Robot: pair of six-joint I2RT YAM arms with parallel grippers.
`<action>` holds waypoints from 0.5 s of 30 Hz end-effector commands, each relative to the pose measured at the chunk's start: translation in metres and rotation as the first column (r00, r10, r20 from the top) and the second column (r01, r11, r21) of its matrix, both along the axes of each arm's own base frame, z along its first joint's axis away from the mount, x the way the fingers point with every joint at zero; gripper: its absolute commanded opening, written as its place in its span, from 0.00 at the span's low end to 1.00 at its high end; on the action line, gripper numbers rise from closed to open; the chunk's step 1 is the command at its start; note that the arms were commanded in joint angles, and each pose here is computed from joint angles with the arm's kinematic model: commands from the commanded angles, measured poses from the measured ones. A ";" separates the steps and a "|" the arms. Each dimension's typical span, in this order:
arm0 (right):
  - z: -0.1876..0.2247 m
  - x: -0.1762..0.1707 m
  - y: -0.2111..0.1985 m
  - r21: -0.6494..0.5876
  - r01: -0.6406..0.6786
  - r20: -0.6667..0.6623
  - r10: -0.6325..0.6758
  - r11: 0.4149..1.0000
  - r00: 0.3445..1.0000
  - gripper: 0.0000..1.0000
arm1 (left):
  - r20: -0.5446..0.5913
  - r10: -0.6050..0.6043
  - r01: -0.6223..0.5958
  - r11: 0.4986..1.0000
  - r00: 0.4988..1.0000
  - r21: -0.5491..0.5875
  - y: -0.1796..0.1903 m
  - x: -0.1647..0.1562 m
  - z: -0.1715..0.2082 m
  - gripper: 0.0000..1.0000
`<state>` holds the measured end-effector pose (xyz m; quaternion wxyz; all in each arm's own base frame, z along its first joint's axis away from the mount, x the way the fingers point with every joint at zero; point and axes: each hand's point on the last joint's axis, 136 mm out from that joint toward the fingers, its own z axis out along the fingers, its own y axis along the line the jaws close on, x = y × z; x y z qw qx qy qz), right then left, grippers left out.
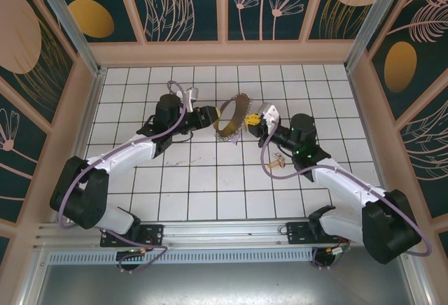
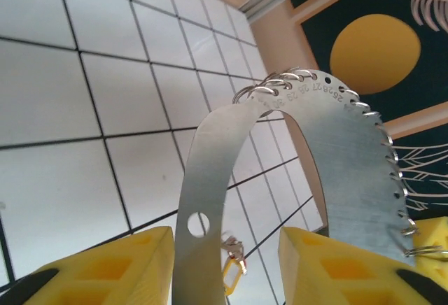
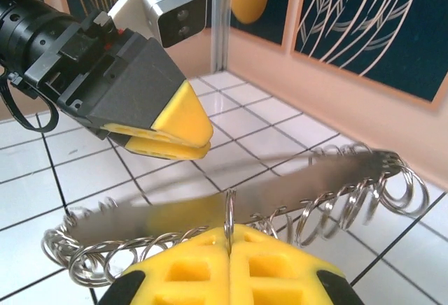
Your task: Put the keys on the keyring
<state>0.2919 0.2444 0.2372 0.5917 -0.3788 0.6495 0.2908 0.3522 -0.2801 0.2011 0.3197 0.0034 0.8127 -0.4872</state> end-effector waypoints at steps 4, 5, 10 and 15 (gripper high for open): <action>-0.008 0.007 0.003 -0.100 -0.037 -0.014 0.035 0.994 0.999 0.00 | -0.002 0.040 -0.040 0.999 0.999 -0.023 0.003 0.005 -0.005 0.54; -0.012 0.008 0.003 -0.120 -0.038 -0.017 0.037 0.992 0.999 0.00 | -0.010 0.056 -0.056 0.998 0.998 -0.006 0.005 0.006 -0.010 0.54; -0.035 0.010 0.004 -0.217 -0.094 -0.096 0.075 0.972 0.993 0.00 | 0.029 0.074 -0.074 0.997 0.997 -0.012 0.011 0.002 -0.011 0.55; -0.070 0.013 0.009 -0.321 -0.147 -0.254 0.064 0.936 0.965 0.00 | 0.102 0.046 -0.046 0.999 0.994 -0.003 0.011 -0.001 0.001 0.52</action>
